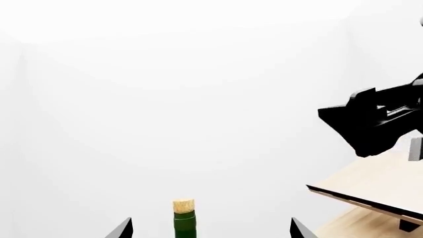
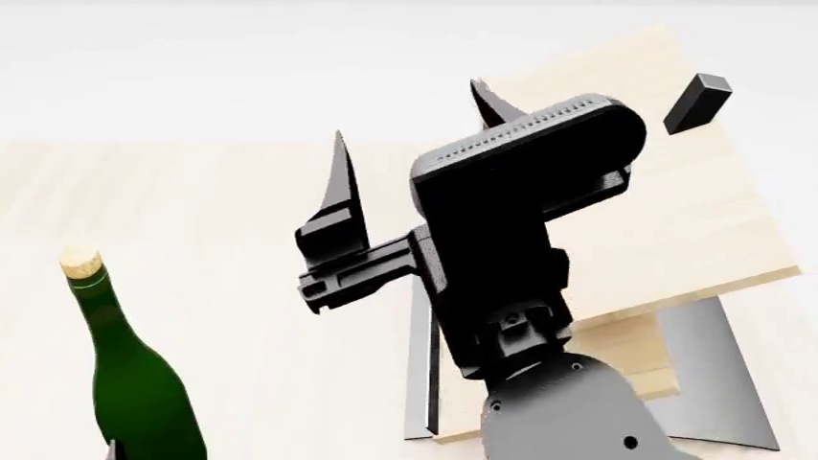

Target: Put the wine bottle on the wine rack.

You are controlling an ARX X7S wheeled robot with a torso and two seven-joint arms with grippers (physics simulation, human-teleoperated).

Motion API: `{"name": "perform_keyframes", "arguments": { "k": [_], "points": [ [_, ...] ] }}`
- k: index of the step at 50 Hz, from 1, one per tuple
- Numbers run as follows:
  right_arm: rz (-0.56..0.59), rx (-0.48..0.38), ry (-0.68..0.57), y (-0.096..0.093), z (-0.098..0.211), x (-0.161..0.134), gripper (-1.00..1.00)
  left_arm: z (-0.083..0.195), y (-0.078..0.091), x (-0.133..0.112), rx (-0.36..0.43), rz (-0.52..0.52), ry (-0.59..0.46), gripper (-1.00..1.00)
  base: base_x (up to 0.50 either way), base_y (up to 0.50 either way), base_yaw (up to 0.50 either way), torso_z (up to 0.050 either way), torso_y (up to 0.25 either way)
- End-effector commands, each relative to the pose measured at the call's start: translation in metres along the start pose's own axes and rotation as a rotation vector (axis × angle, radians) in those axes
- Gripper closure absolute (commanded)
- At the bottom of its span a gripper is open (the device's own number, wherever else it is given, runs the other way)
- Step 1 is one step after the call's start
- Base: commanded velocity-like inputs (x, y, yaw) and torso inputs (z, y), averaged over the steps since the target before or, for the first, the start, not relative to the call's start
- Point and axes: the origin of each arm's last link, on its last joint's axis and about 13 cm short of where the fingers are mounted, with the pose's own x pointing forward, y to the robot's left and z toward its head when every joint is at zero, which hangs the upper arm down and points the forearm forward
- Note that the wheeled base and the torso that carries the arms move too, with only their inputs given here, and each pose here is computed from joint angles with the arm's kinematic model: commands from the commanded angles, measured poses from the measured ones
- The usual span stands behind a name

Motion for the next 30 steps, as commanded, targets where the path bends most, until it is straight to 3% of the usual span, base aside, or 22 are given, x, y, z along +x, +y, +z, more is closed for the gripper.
{"name": "perform_keyframes", "arguments": {
  "k": [1,2,3,7,10,11,17,30],
  "points": [
    [0.293,0.181,0.129,-0.006,0.012,0.016,-1.00,-0.001,0.000,0.001,0.001,-0.002,0.004,-1.00,0.00,0.00,0.00,0.000,0.000],
    [0.310,0.194,0.178,-0.006,0.012,0.016,-1.00,-0.001,-0.001,0.001,0.001,-0.002,0.004,-1.00,0.00,0.00,0.00,0.000,0.000],
    [0.397,0.225,0.201,-0.004,0.012,0.015,-1.00,-0.001,-0.001,0.000,0.001,-0.004,0.003,-1.00,0.00,0.00,0.00,0.000,0.000],
    [0.475,0.287,0.244,-0.004,0.014,0.016,-1.00,-0.001,-0.001,0.000,0.001,-0.003,0.003,-1.00,0.00,0.00,0.00,0.000,0.000],
    [0.471,0.309,0.248,-0.005,0.018,0.020,-1.00,-0.001,-0.001,0.000,0.002,-0.004,0.004,-1.00,0.00,0.00,0.00,0.000,0.000],
    [0.524,0.328,0.269,-0.004,0.020,0.020,-1.00,0.000,-0.001,0.000,0.000,-0.003,0.002,-1.00,0.00,0.00,0.00,0.000,0.000],
    [0.628,0.316,0.297,0.003,0.027,0.019,-1.00,-0.001,-0.001,0.000,0.001,-0.003,0.002,-1.00,0.00,0.00,0.00,0.000,0.000],
    [0.671,0.289,0.342,0.015,0.017,0.028,-1.00,-0.002,0.001,0.000,-0.003,0.003,0.001,-1.00,0.00,0.00,0.00,0.000,0.000]
  ]
}}
